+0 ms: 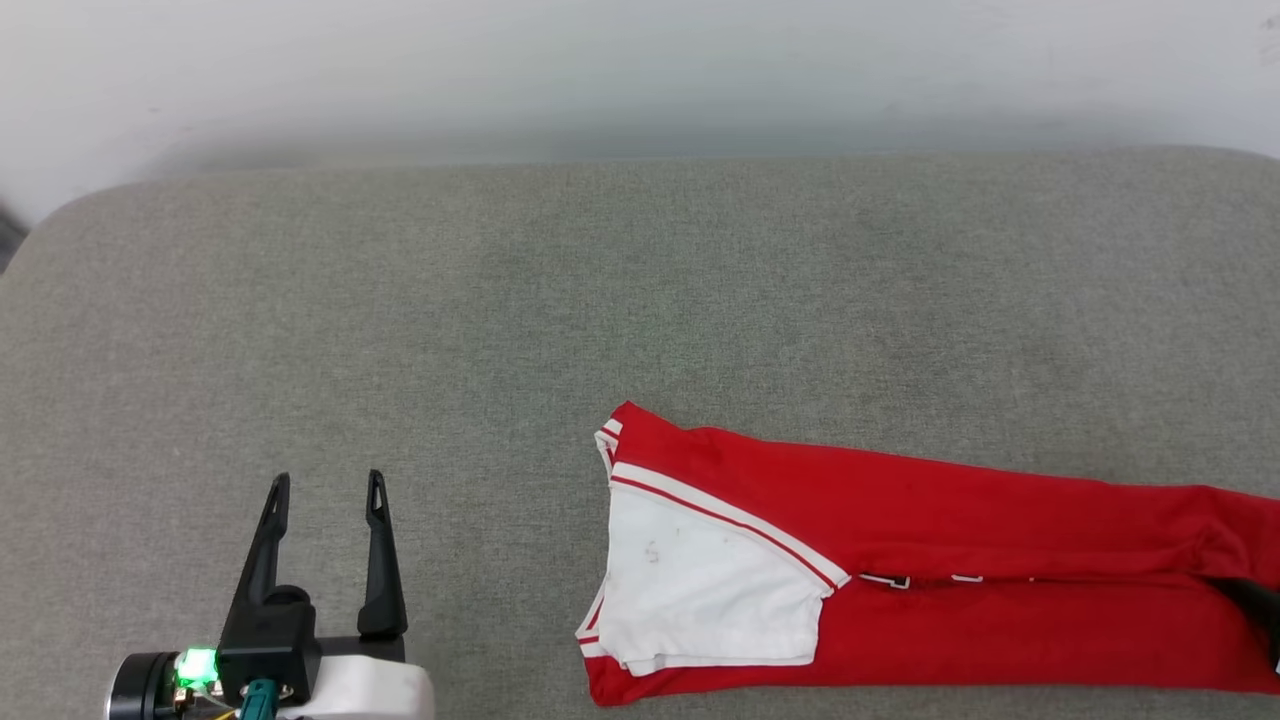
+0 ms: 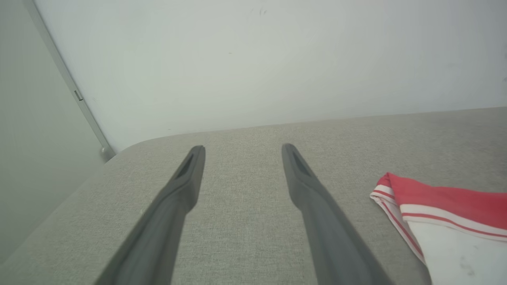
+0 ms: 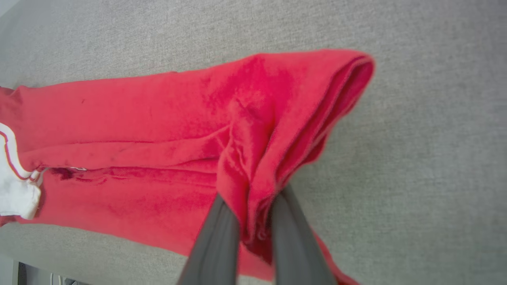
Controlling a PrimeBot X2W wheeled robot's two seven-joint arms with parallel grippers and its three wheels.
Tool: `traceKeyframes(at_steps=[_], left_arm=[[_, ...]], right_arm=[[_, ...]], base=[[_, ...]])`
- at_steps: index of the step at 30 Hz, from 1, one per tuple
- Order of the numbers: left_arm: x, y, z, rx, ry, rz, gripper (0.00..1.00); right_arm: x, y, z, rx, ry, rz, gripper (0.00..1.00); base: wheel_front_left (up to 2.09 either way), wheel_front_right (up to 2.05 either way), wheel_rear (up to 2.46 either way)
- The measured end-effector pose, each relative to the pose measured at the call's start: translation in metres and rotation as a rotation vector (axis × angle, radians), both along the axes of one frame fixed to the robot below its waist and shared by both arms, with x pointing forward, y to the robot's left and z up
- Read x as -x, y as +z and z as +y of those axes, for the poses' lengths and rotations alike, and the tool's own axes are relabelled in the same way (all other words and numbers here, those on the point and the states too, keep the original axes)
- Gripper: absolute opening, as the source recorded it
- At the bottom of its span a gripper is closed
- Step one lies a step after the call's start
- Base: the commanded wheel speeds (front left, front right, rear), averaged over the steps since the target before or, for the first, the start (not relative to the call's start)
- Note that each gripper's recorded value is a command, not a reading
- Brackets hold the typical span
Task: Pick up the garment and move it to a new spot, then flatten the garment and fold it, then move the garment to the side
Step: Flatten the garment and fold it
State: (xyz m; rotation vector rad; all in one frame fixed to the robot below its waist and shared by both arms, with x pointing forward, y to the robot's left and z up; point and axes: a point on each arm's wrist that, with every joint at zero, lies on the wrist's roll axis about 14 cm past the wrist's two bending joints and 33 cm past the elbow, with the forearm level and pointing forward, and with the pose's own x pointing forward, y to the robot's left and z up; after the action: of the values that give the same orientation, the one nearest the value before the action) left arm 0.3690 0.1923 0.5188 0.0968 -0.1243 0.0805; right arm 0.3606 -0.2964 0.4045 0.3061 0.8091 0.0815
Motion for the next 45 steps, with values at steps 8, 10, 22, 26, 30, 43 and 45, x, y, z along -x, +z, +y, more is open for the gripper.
traceKeyframes(at_steps=[8,10,22,26,30,43,45], left_arm=[[0.004,0.001,0.002,-0.005,0.006,-0.003,1.0],[0.003,0.0,0.002,-0.006,0.007,0.0,1.0],[-0.004,-0.004,0.004,0.002,0.007,0.011,1.0],[-0.006,-0.007,0.004,0.005,0.007,0.02,1.0],[-0.01,-0.009,0.006,0.006,0.015,0.026,1.0],[-0.017,-0.019,0.009,0.013,0.028,0.05,1.0],[-0.016,-0.018,0.008,0.014,0.025,0.05,1.0]], right_arm=[[-0.004,0.03,0.053,-0.038,0.207,-0.036,0.0],[-0.004,0.038,0.08,-0.063,0.285,-0.063,0.0],[-0.019,0.064,0.221,-0.092,0.678,-0.152,0.0],[-0.026,0.055,0.258,-0.083,0.758,-0.141,0.0],[-0.033,0.032,0.273,-0.049,0.787,-0.083,0.0],[-0.044,-0.007,0.282,0.007,0.787,-0.086,1.0],[-0.051,0.008,0.282,-0.003,0.775,-0.156,1.0]], base=[[0.0,0.0,0.0],[0.0,0.0,0.0],[0.0,0.0,0.0],[0.0,0.0,0.0],[0.0,0.0,0.0],[0.0,0.0,0.0],[0.0,0.0,0.0]])
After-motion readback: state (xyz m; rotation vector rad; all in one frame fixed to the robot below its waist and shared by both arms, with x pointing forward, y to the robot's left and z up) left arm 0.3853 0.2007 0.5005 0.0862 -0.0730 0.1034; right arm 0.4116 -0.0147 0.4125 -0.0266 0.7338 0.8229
